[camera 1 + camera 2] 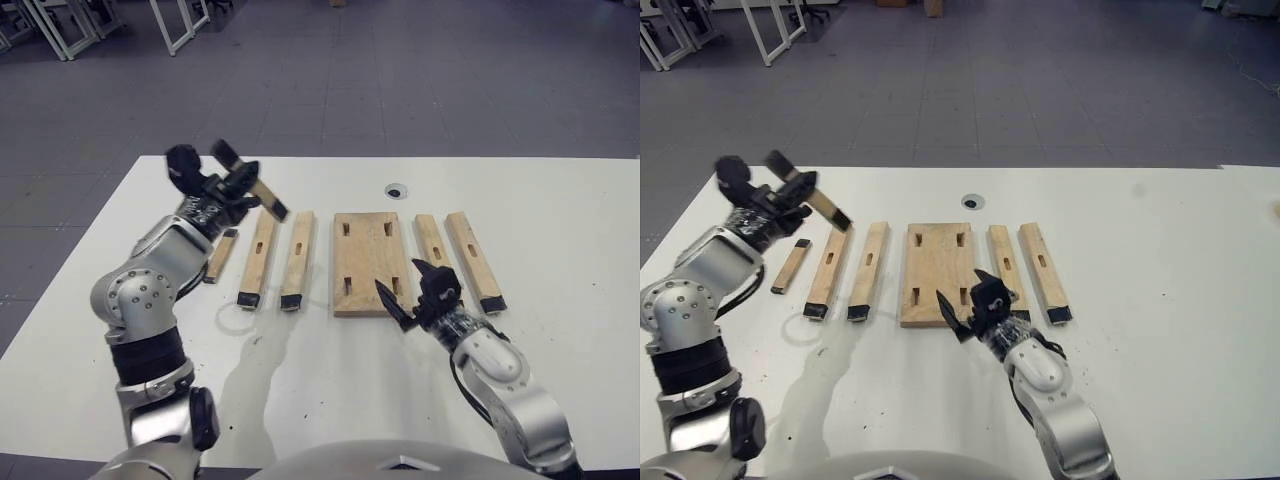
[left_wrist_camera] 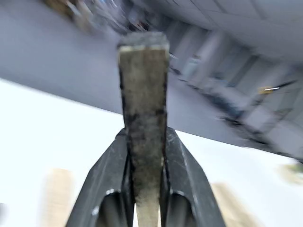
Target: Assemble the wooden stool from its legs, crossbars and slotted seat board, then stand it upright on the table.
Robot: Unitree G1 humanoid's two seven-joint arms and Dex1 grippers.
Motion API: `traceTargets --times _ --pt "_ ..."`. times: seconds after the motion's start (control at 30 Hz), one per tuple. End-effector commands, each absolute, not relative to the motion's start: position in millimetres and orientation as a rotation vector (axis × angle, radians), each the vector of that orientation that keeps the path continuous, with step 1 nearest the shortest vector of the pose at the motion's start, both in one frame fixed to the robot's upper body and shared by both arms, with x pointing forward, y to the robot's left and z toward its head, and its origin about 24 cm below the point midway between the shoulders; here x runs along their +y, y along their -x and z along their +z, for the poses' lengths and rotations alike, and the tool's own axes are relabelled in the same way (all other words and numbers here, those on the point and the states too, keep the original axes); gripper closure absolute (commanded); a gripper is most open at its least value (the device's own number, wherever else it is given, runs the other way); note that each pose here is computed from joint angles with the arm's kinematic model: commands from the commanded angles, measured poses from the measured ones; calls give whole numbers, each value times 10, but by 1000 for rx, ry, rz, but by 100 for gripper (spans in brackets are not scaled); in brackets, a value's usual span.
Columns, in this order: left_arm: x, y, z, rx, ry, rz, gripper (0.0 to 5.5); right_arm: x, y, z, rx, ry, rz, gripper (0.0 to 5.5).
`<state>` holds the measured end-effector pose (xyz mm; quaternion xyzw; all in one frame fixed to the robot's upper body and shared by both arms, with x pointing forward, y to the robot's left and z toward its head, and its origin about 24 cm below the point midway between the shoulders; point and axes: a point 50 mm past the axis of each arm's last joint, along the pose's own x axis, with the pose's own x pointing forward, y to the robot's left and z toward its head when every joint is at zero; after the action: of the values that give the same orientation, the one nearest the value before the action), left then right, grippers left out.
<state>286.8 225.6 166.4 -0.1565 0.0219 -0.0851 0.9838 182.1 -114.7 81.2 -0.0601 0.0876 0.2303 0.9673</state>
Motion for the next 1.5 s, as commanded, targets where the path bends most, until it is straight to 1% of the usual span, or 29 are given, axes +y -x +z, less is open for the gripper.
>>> traceTargets --times 0.03,0.07,0.13,0.23,0.4,0.53,0.63,0.73,1.07,1.17,1.23,1.4,1.5 --pt "2350 -2882 1297 43 -1 9 509 -1199 -1763 904 155 208 349 109" --pt "2336 -2907 1157 71 -12 19 509 -1194 -1761 906 156 212 342 109" --pt "2312 -2940 985 104 6 10 509 -1181 -1761 905 160 213 349 109" --pt "2313 -2993 871 111 21 -9 509 -1174 -1776 897 167 209 355 109" --pt "2337 -3075 805 106 13 -15 509 -1184 -1804 888 175 211 362 109" --pt "2230 -3091 889 69 32 -43 509 -1186 -1804 877 187 213 369 109" --pt "2160 -3081 888 71 46 -57 509 -1183 -1798 872 193 214 372 109" --pt "2123 -3048 792 101 48 -59 509 -1181 -1795 875 195 215 374 109" --pt "2240 -2921 398 204 29 -7 509 -1201 -1790 878 199 222 373 109" --pt "2226 -2889 313 217 57 -14 509 -1200 -1792 875 202 222 376 109" --pt "2190 -2899 322 211 87 -26 509 -1202 -1790 875 203 224 379 109" --pt "2086 -3004 549 147 134 -69 509 -1204 -1794 866 209 223 380 109" --pt "2059 -3024 602 138 145 -73 509 -1201 -1799 865 209 223 380 109"
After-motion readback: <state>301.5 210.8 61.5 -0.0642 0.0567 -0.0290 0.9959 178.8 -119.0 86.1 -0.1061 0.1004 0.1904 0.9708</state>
